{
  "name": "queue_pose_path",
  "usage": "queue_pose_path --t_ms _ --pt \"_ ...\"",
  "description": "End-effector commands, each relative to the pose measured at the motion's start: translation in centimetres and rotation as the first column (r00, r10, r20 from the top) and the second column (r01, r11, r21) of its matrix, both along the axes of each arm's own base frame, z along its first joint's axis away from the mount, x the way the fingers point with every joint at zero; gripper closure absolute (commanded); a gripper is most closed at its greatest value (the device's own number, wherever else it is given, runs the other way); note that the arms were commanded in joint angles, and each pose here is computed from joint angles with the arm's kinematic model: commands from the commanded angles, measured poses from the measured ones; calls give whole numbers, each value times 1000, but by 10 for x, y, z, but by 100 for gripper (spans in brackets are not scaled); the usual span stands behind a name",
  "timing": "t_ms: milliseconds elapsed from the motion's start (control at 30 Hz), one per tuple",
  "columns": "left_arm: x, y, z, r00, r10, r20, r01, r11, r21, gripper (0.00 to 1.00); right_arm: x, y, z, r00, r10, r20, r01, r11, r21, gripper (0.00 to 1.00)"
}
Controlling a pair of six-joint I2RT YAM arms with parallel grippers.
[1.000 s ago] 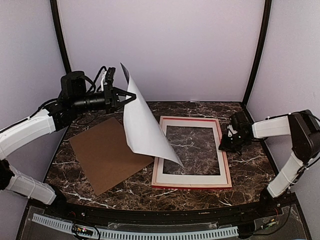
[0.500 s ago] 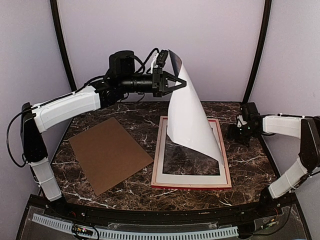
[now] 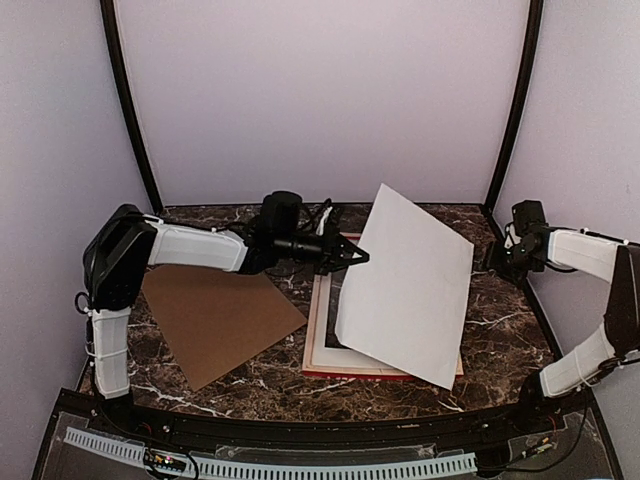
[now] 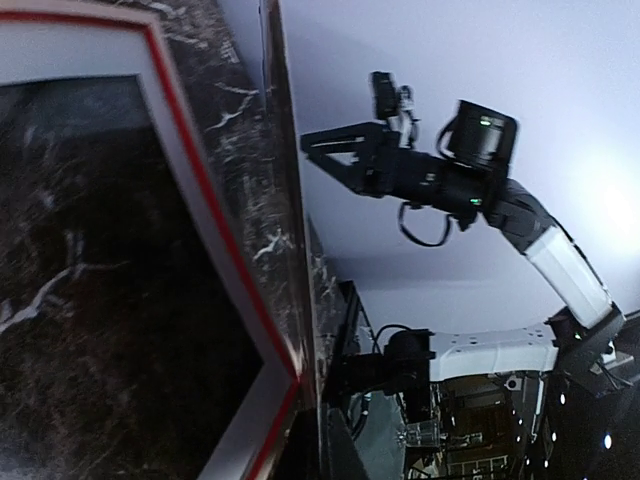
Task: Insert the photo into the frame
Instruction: Place the photo on the mat board.
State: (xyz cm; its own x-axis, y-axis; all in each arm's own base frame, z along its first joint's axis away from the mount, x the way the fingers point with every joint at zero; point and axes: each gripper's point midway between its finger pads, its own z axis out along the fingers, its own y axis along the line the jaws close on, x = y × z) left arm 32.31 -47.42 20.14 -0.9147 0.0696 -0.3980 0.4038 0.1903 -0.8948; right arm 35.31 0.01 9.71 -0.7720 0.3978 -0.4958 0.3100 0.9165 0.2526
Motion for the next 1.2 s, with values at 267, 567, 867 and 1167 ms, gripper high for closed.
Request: queue_pose_path --t_ms 267,567,867,1167 --pt "29 26 -71 974 214 -70 -210 976 67 100 -4 3 -8 1000 30 -6 -30 1000 11 33" --pt "31 45 -86 952 302 -47 -293 947 133 100 -7 6 -17 999 39 -18 -39 999 26 33" --pt "35 56 -95 939 344 -7 -334 916 221 100 -5 12 -19 998 68 -3 -67 996 51 32" --pt "41 56 -100 936 352 7 -342 904 258 100 -6 14 -19 997 81 2 -81 995 50 31"
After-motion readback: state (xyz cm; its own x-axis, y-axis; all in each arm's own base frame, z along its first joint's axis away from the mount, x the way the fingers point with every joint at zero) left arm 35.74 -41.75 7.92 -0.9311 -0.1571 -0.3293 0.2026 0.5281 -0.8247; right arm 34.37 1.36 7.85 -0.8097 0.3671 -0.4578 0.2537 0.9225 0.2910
